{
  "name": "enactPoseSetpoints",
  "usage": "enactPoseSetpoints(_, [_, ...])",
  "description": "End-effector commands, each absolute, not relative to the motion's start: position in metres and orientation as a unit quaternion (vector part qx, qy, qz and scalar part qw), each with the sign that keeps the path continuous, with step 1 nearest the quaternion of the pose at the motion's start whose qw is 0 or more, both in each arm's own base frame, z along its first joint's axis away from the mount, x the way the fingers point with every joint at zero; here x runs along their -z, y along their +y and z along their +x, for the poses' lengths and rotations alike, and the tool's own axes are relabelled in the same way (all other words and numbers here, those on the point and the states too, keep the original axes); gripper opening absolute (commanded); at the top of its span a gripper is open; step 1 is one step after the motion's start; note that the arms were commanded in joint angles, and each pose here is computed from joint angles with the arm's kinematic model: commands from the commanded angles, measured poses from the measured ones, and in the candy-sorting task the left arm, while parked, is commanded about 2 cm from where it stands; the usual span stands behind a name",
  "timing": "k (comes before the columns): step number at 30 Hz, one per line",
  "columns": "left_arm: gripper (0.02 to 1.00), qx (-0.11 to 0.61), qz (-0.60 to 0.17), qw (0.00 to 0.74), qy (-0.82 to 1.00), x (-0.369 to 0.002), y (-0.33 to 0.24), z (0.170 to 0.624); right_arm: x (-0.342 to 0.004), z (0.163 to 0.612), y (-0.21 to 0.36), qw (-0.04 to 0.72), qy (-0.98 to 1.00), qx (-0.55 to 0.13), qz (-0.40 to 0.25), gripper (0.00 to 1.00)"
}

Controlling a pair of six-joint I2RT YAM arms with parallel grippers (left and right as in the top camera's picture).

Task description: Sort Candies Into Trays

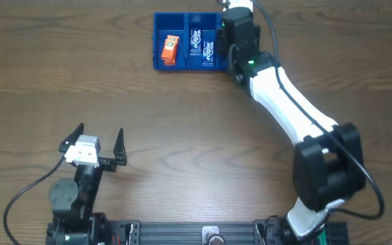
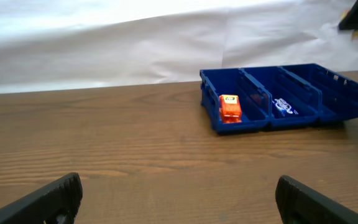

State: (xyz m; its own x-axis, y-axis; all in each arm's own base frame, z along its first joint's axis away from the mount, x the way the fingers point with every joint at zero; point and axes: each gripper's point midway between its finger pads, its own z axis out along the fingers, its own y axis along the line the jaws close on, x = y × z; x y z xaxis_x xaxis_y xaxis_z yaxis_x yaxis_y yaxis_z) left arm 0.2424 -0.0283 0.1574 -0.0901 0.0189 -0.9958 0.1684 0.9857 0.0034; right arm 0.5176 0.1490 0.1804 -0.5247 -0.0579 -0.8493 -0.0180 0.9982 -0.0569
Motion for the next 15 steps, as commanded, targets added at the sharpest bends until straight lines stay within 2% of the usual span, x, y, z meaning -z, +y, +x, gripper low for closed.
enactPoseSetpoints(1, [0.998, 0.053, 0.067, 0.655, 0.751, -0.141, -0.028, 0.242, -0.157, 0.523, 0.142, 0.468, 0.882, 0.045, -0.030, 0.036])
enactPoseSetpoints(6, [0.998, 0.053, 0.067, 0.655, 0.751, -0.141, -0.028, 0.242, -0.151, 0.522, 0.139, 0.459, 0.886, 0.048, -0.031, 0.045])
enactPoseSetpoints(8, [0.998, 0.053, 0.067, 0.655, 0.751, -0.141, -0.028, 0.242, -0.149, 0.521, 0.139, 0.457, 0.888, 0.049, -0.032, 0.086])
enactPoseSetpoints(12, [0.996, 0.053, 0.067, 0.655, 0.751, -0.141, -0.028, 0.242, -0.147, 0.519, 0.138, 0.451, 0.890, 0.051, -0.033, 0.266])
enactPoseSetpoints(13, [0.998, 0.053, 0.067, 0.655, 0.751, -0.141, -0.028, 0.242, -0.146, 0.518, 0.138, 0.450, 0.891, 0.052, -0.034, 0.354])
enactPoseSetpoints(15, [0.998, 0.053, 0.067, 0.655, 0.751, -0.141, -0.028, 0.242, -0.144, 0.517, 0.138, 0.446, 0.893, 0.053, -0.035, 0.627])
